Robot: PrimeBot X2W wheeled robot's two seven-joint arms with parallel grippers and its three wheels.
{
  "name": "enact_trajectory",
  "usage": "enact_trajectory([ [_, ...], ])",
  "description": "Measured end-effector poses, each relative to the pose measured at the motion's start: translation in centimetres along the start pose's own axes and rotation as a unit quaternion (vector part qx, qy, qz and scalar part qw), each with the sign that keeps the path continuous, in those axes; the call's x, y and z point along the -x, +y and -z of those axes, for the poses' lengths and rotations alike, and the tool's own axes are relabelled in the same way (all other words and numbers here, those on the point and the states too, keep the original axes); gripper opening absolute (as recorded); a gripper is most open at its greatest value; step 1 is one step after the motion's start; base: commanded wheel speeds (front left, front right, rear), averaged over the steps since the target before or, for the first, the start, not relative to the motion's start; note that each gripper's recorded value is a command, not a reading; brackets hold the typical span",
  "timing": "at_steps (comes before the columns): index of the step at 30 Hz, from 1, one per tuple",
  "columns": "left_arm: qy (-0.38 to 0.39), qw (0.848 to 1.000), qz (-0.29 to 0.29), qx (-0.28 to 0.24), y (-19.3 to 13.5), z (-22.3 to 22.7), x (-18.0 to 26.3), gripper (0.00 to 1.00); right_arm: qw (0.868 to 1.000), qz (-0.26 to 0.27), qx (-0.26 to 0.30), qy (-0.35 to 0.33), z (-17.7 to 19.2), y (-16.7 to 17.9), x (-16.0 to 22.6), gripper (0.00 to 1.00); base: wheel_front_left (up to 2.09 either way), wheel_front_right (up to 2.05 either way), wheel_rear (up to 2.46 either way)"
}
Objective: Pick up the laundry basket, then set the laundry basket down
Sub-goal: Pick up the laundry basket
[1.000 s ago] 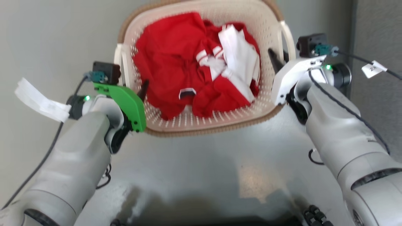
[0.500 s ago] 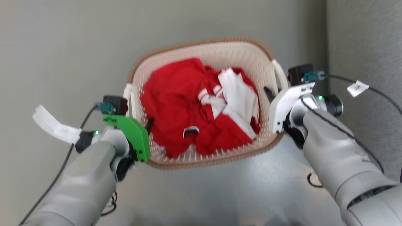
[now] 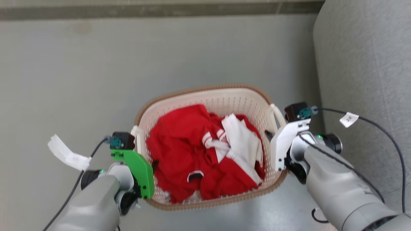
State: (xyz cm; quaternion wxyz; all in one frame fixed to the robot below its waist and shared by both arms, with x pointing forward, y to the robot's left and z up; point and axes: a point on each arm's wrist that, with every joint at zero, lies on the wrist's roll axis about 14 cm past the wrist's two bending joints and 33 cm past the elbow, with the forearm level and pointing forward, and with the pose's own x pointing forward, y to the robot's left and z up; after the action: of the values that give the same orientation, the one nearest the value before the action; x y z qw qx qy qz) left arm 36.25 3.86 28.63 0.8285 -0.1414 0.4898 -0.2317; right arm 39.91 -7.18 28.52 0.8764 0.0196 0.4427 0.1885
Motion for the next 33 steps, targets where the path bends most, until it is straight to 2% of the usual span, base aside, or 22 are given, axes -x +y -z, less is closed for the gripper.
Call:
enact_trajectory([
  [17, -0.012, 1.0, 0.0, -0.025, -2.4, 0.9, 3.8, 0.0, 1.0, -0.001, 0.012, -0.006, 0.1, 2.0, 5.0, 0.0, 0.0, 0.0, 0.0],
  [33, -0.014, 0.999, 0.004, -0.037, -3.3, 0.8, 4.4, 0.0, 1.0, 0.006, 0.016, -0.01, -0.1, 2.0, 6.3, 0.0, 0.0, 0.0, 0.0],
])
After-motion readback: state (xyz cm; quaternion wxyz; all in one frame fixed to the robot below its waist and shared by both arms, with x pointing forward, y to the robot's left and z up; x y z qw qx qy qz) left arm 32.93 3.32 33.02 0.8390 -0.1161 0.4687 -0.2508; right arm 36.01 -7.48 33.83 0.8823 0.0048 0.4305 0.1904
